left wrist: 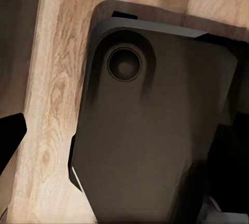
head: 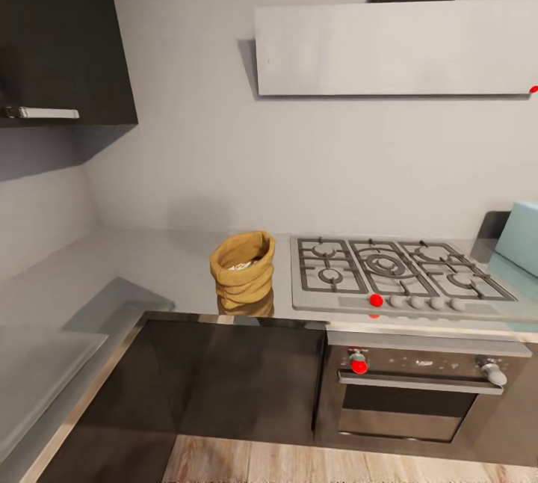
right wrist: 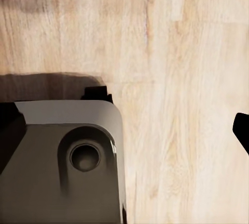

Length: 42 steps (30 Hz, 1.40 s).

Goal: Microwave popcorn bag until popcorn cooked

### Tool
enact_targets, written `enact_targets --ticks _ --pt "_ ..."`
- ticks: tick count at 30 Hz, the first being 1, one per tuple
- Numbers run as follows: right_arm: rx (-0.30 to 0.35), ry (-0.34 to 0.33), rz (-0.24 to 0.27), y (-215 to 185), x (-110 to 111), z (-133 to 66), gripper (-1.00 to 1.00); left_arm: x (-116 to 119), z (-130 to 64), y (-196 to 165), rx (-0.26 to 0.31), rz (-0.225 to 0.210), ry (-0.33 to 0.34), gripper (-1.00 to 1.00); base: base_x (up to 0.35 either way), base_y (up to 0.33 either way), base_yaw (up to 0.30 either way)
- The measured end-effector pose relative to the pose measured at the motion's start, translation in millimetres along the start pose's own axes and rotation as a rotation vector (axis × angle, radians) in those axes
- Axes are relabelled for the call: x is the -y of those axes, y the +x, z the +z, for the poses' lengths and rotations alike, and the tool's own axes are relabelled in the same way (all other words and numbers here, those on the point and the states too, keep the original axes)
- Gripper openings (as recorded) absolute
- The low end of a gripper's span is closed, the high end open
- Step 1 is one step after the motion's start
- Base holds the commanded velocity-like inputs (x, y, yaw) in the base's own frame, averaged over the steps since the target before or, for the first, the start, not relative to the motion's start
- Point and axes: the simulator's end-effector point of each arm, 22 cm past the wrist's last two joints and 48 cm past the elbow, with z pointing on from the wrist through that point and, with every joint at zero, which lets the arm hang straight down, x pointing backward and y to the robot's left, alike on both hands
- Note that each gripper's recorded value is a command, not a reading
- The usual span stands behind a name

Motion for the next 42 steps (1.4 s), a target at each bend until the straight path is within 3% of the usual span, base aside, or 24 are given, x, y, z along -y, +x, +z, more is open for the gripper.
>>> enact_targets --ticks 24,42 --pt "-0.039 0.001 -0.005 13 4 -29.1 1.00 -5 -32.6 15 -0.038 0.002 -0.008 1.00 0.000 0.000 0.000" --pt "-0.068 0.003 -0.008 24 5 -27.6 1.00 -7 -33.6 27 -0.070 0.003 -0.012 1.00 0.000 0.000 0.000"
